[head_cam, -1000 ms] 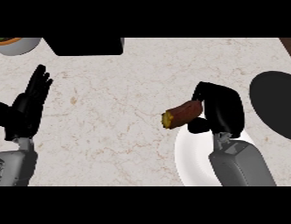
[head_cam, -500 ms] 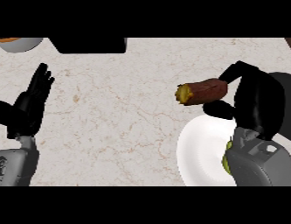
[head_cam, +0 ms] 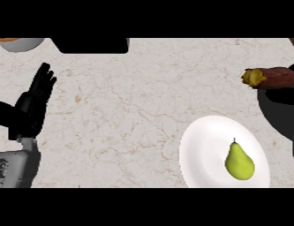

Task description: Pick the sweet potato from the plate and place it in the pan

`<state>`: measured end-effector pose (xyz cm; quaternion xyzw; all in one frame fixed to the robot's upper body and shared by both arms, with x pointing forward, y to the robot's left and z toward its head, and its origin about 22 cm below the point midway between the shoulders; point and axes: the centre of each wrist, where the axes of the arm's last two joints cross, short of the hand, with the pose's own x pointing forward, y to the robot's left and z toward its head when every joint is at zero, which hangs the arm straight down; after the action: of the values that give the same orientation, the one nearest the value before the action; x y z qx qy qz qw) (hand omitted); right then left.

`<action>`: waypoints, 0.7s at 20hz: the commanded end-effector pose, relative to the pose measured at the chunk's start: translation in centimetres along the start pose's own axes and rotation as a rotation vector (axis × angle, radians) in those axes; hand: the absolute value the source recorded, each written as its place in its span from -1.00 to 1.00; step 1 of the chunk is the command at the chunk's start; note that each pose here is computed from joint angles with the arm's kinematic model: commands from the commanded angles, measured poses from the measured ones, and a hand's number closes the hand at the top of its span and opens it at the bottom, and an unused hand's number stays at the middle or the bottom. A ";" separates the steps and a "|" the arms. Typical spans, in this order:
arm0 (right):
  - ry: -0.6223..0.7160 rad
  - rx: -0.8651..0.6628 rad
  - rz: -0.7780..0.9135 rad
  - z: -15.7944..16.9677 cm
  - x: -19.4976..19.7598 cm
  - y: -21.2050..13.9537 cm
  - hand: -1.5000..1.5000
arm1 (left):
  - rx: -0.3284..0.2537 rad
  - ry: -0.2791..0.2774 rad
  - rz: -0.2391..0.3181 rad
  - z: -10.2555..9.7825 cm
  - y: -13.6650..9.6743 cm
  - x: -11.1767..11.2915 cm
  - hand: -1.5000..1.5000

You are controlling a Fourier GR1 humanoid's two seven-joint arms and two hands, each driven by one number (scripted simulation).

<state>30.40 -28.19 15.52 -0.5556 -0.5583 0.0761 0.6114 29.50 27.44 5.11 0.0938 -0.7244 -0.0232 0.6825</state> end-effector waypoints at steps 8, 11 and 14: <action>0.068 -0.138 0.208 -7.9 -14.5 0.5 1.00 | -0.005 0.000 0.014 -0.8 -0.8 -0.2 0.00; 0.107 -0.128 0.191 -9.8 -16.6 0.6 1.00 | -0.022 0.007 0.001 1.3 -0.8 -0.8 0.00; 0.109 -0.132 0.170 -11.2 -18.3 0.2 1.00 | -0.052 0.001 0.029 -0.1 -0.9 0.6 0.00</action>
<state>32.56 -44.87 8.00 -0.6425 -0.4826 0.0793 0.5899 29.70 27.05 5.19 0.0790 -0.7256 -0.0284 0.6829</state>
